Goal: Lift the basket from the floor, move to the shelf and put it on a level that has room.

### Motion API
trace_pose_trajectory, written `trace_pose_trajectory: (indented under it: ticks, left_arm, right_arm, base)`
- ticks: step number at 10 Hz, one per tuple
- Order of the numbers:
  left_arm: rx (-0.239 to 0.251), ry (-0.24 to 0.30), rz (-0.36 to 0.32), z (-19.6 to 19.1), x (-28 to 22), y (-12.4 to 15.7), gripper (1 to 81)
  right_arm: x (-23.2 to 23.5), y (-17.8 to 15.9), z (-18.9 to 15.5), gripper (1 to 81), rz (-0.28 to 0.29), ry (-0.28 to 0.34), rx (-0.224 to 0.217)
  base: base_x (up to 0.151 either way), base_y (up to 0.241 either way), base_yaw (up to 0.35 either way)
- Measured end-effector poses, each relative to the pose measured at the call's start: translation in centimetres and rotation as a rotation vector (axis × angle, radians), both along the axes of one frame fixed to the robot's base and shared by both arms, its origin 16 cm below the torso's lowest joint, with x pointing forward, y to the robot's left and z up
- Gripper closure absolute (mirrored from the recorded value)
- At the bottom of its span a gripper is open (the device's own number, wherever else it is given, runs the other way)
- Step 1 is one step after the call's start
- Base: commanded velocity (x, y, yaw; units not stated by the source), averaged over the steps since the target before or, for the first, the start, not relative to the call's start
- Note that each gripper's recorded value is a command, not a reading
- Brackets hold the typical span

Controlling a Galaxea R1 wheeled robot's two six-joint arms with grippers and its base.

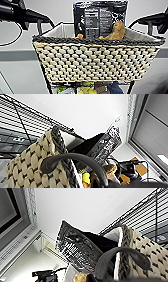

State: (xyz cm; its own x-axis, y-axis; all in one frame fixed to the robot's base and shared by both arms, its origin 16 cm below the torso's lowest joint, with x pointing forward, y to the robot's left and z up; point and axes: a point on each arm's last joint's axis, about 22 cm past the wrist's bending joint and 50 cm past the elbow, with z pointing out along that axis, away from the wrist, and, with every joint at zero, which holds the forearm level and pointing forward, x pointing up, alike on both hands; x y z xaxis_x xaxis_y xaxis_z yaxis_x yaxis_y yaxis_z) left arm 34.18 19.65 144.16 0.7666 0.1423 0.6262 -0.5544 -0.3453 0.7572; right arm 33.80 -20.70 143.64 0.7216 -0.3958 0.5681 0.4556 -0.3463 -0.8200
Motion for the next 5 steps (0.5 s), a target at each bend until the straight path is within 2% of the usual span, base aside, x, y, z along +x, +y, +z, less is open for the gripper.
trace_pose_trajectory:
  ticks: [2, 5]
  left_arm:
    - [0.004, 0.004, 0.003, 0.7, 1.0, -0.2, 81.1]
    - [0.001, -0.006, 0.009, 3.1, 1.8, -0.4, 81.1]
  right_arm:
    - [0.9, -0.1, 1.4, 81.1, -0.014, -0.007, -0.014]
    - [2.6, -0.6, 3.3, 81.1, -0.038, -0.013, -0.002]
  base:
    - [0.000, 0.000, 0.000]
    - [0.000, 0.000, 0.000]
